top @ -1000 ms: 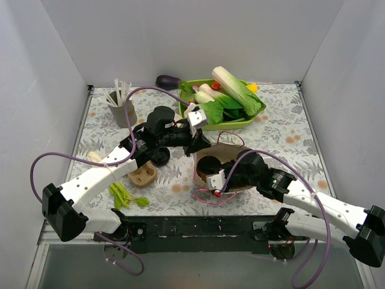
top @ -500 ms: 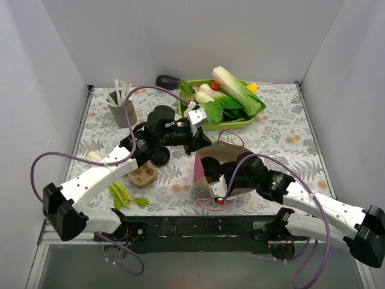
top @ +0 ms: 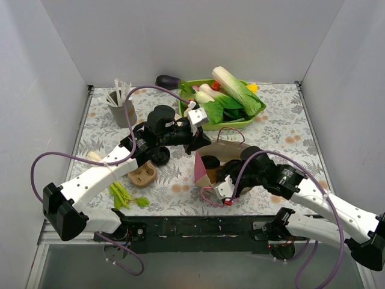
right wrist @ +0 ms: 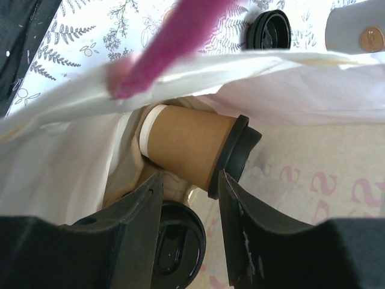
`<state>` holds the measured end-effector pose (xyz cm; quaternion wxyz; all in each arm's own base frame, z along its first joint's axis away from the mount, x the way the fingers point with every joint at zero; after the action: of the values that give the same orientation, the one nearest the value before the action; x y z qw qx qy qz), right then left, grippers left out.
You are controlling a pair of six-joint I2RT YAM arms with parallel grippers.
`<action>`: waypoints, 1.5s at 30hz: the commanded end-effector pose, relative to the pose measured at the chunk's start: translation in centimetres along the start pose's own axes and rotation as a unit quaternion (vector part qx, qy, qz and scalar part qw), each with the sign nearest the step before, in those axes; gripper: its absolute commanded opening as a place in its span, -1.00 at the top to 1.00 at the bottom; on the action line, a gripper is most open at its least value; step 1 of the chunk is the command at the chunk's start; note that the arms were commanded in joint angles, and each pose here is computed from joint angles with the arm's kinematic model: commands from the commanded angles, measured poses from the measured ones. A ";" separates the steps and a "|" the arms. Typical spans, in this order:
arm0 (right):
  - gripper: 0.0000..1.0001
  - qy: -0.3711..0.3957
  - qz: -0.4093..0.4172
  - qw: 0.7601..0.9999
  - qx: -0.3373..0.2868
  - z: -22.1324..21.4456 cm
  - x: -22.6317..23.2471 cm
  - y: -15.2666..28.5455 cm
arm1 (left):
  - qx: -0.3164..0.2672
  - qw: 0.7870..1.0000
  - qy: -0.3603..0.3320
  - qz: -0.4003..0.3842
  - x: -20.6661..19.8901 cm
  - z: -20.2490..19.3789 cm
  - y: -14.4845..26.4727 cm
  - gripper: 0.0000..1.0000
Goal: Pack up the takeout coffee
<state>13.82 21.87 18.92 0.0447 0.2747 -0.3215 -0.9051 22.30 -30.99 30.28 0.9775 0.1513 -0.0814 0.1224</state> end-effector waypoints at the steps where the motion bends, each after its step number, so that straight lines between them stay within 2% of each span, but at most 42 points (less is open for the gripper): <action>1: 0.00 0.005 -0.002 1.000 -0.010 1.4 -0.5 2.0 | 0.006 1.000 -0.005 -0.001 0.2 -0.1 0.1 1.00; 5: -0.02 -0.015 -0.049 0.998 -0.023 2.7 -2.8 3.0 | 0.003 1.000 -0.008 -0.008 0.1 0.2 0.2 1.00; 6: -0.02 -0.053 -0.057 0.997 -0.025 2.9 -3.2 2.9 | 0.003 1.000 -0.008 -0.010 -0.1 0.2 0.2 1.00; 11: 0.04 -0.133 -0.103 0.984 -0.058 4.5 -6.7 3.5 | 0.003 1.000 -0.008 -0.023 -0.4 0.3 0.2 1.00; 17: 0.18 -0.223 -0.120 0.965 -0.066 4.1 -8.6 1.6 | 0.004 0.999 -0.011 -0.032 -0.6 0.3 0.2 1.00; 21: 0.22 -0.256 -0.086 0.961 -0.065 3.8 -8.6 -0.1 | 0.005 0.999 -0.011 -0.033 -0.5 0.2 0.0 1.00; 23: 0.16 -0.256 -0.041 0.964 -0.057 3.5 -7.5 -1.0 | 0.005 0.999 -0.016 -0.033 -0.4 0.3 0.0 1.00; 26: 0.07 -0.279 0.010 0.960 -0.012 1.7 -6.0 -2.5 | 0.006 0.999 -0.022 -0.031 -0.3 0.3 0.0 1.00; 33: -0.09 -0.258 0.037 0.965 0.009 -0.6 -4.4 -4.2 | 0.007 0.999 -0.027 -0.024 0.0 0.4 0.0 1.00; 42: -0.11 -0.245 0.042 0.968 0.037 -3.3 -3.4 -6.2 | 0.010 0.999 -0.023 -0.021 0.0 0.2 0.2 1.00; 45: 0.13 -0.237 0.050 0.969 0.052 -3.7 -3.6 -6.4 | 0.014 0.999 -0.025 -0.014 0.1 0.0 0.1 1.00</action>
<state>19.30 26.04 15.82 -0.0150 0.0376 -0.3564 -0.9334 22.47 -31.00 29.10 0.9749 0.1770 -0.0905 0.1007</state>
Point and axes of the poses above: each gripper's point midway between its finger pads, its own y axis back along the fingers, its own x axis along the line the jaws close on, z = x × y, the point moved 3 cm from there along y, back along the fingers, and after that the axes turned 15 degrees about -y, right-handed, at the moved point
